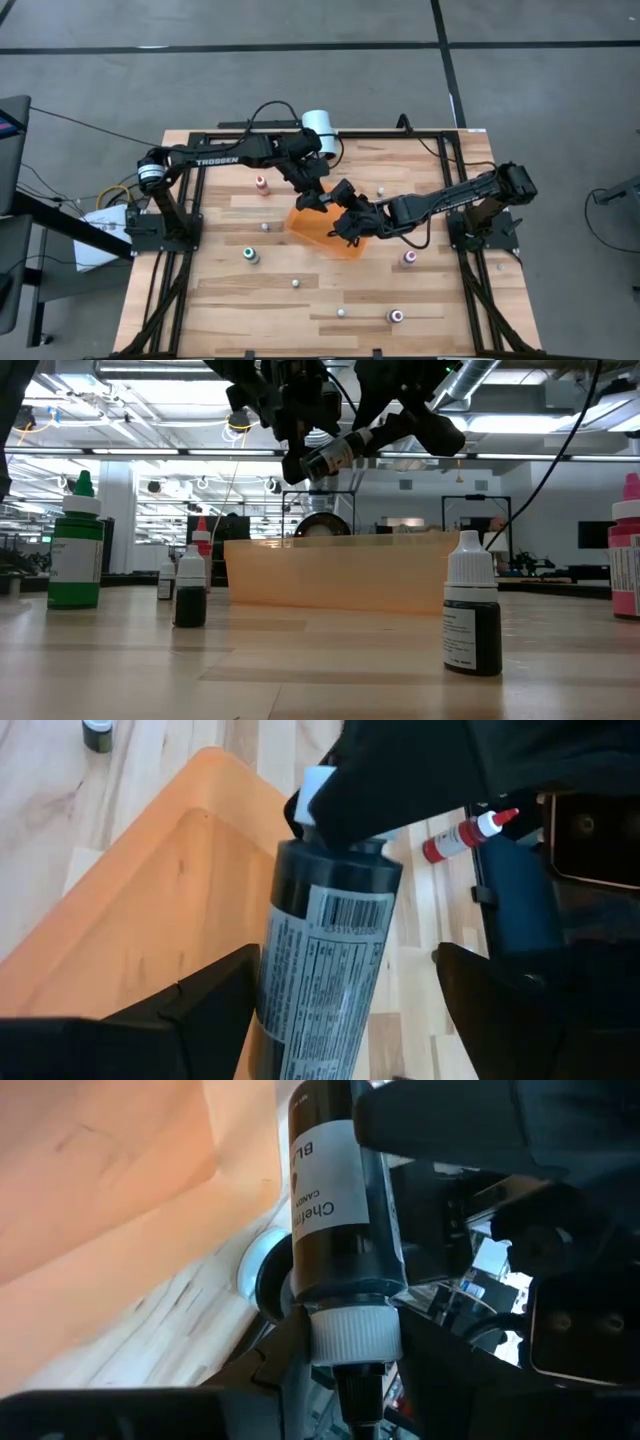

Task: Pick & Place food coloring
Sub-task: Put the large black food coloring bottle into the bin

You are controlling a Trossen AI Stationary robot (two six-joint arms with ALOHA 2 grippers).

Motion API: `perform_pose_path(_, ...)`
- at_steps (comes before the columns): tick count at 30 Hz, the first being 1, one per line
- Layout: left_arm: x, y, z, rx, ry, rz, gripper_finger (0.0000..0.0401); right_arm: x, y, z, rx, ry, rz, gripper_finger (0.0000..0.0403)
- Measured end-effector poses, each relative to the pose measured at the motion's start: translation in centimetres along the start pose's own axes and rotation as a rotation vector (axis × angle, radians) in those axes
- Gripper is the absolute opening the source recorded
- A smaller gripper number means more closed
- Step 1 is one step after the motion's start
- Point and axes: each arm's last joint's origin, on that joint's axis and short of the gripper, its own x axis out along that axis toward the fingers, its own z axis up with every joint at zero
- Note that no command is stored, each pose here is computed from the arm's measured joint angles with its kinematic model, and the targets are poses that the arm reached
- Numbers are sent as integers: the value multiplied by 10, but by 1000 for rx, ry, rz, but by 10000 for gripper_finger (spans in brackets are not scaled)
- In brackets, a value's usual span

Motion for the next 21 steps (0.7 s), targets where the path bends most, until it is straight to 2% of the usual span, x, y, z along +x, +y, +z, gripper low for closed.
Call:
perform_pose_path(8, -19, 5, 10, -29, -1, 176, 295, 1, -1, 0, 4, 3, -4, 127)
perform_pose_path(21, -18, 4, 11, 28, -2, 156, 295, 1, -2, 1, -24, -20, -11, 127)
